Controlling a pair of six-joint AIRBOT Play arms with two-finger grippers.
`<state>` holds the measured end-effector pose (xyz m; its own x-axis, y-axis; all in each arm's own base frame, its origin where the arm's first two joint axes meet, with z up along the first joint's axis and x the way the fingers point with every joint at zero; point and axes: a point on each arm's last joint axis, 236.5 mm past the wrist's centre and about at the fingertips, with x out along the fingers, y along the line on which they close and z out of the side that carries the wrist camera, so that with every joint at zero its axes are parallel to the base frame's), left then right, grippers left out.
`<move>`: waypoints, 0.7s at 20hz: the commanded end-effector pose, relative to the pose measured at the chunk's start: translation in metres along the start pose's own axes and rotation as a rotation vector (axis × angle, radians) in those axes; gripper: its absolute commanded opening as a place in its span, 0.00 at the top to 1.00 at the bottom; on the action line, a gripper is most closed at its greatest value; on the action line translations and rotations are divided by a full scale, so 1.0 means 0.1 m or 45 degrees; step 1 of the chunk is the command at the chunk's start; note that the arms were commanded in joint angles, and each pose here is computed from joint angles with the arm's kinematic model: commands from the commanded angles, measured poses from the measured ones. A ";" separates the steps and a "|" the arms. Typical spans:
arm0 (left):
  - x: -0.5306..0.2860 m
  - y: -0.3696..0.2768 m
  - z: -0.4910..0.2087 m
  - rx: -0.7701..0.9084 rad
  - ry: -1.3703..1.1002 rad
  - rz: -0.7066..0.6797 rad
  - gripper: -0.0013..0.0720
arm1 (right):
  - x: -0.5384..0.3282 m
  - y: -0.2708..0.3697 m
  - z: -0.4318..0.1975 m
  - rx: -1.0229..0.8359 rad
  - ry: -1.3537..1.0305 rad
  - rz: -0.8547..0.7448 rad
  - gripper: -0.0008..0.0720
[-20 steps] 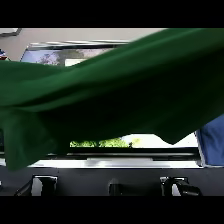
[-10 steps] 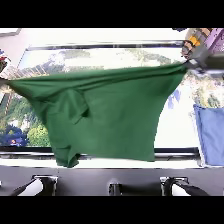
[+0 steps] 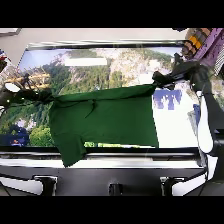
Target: Fold the clothes and pants, and hang the long-sleeved shirts on hangers.
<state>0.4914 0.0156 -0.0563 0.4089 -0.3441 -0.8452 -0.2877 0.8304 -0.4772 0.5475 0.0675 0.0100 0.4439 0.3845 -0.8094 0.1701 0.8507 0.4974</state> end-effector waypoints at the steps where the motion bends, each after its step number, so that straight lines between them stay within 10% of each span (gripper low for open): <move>1: 0.15 0.07 -0.03 0.051 0.035 0.014 0.87 | 0.20 -0.07 0.04 0.062 -0.017 -0.003 0.69; 3: -0.05 0.15 0.01 0.081 0.059 0.044 0.54 | -0.01 -0.10 0.05 0.032 -0.008 -0.003 0.55; 5: -0.37 0.30 0.03 0.115 0.085 0.108 0.44 | -0.39 -0.17 0.04 -0.142 0.006 -0.015 0.55; 14: -1.08 0.98 -0.50 -0.157 0.042 0.123 0.45 | -1.32 -1.24 -1.39 0.042 0.301 -0.057 0.55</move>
<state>0.4127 0.1092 -0.0110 0.3852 -0.2659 -0.8837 -0.3716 0.8319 -0.4122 0.4162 -0.0363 0.0397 0.3140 0.3887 -0.8662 0.1368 0.8843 0.4464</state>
